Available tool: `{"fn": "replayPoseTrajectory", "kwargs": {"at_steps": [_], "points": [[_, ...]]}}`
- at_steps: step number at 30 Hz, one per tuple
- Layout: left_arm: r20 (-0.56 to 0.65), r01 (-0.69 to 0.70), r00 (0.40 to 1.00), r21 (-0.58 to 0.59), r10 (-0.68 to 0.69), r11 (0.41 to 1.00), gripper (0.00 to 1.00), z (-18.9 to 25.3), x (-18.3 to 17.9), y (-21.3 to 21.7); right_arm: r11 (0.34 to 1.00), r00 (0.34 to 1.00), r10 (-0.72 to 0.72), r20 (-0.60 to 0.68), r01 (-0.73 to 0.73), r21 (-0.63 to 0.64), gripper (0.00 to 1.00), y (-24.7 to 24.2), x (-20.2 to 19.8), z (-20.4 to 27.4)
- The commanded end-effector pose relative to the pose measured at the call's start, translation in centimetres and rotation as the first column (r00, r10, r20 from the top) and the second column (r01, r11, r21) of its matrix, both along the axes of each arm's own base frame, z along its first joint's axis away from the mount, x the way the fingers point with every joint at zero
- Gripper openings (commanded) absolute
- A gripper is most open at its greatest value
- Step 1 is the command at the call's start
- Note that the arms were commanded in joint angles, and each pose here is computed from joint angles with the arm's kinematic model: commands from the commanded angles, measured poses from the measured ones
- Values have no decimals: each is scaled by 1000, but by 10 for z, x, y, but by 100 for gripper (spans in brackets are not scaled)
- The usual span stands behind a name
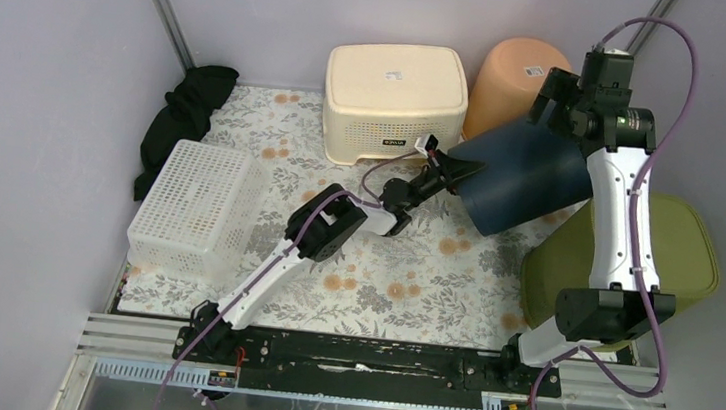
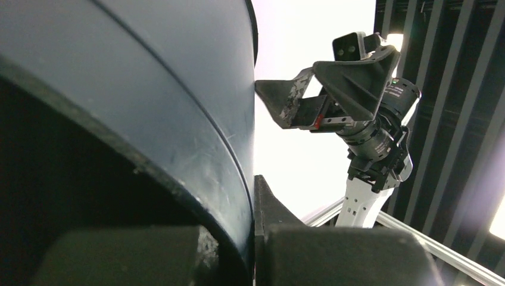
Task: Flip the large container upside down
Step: Turn the container upside down at the center of the board.
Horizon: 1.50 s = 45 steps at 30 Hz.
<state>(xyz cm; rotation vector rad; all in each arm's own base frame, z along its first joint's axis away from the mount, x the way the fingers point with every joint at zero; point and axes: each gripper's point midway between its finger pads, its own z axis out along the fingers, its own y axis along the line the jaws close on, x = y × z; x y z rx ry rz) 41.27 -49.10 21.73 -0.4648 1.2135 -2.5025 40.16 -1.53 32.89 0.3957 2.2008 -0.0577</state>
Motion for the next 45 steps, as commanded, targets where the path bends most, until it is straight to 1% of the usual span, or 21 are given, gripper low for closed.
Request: {"fn": "replayPoseTrajectory", "kwargs": {"at_steps": [1, 4, 7, 13, 16, 20, 21, 23, 26, 31, 35, 37, 39, 43, 44, 45], "points": [[46, 38, 998, 109, -44, 993, 0, -49, -22, 3, 998, 977, -45, 209, 52, -24, 100, -12, -2, 64], [54, 44, 997, 140, -52, 989, 0, -54, -27, 4, 995, 982, -71, 175, 82, -57, 100, -24, 5, 60], [48, 48, 997, 153, -56, 987, 0, -59, -29, 4, 995, 983, -84, 162, 91, -35, 99, -31, 12, 51], [43, 50, 997, 165, -58, 985, 0, -64, -30, 6, 989, 985, -146, 94, 149, -19, 99, -56, 19, 22], [46, 51, 997, 168, -60, 984, 0, -65, -30, 6, 992, 989, -126, 71, 126, 6, 99, -52, 25, 9], [47, 56, 997, 167, -64, 984, 0, -66, -30, 5, 995, 997, -64, 43, 60, 75, 100, -39, 35, -6], [48, 56, 997, 168, -65, 984, 0, -66, -30, 5, 995, 998, -50, 26, 48, 87, 98, -36, 39, -12], [52, 60, 996, 167, -70, 984, 0, -66, -30, 4, 994, 1000, -25, 14, 23, 104, 91, -32, 41, -17], [71, 73, 994, 164, -86, 984, 0, -64, -29, 4, 994, 1000, -12, 4, 12, 107, 77, -29, 37, -16], [89, 83, 991, 165, -99, 983, 0, -62, -26, 5, 993, 1000, 9, 2, -9, 115, 60, -25, 28, -13], [97, 91, 989, 155, -107, 984, 0, -60, -24, 4, 989, 998, 47, 35, -52, 137, 36, -16, 19, 1], [100, 101, 988, 153, -117, 983, 1, -60, -25, 2, 986, 997, 67, 42, -73, 151, 27, -11, 17, 6], [106, 108, 986, 157, -126, 982, 8, -60, -25, 2, 981, 994, 92, 51, -99, 167, 20, -5, 15, 10], [92, 124, 985, 192, -143, 974, 37, -68, -26, 6, 969, 988, 144, 60, -153, 192, 18, 8, 11, 15], [87, 128, 985, 203, -148, 971, 43, -71, -26, 8, 967, 986, 160, 56, -168, 194, 18, 13, 10, 14], [78, 135, 985, 216, -155, 967, 46, -74, -27, 10, 965, 983, 175, 49, -181, 192, 18, 18, 10, 12]]}}
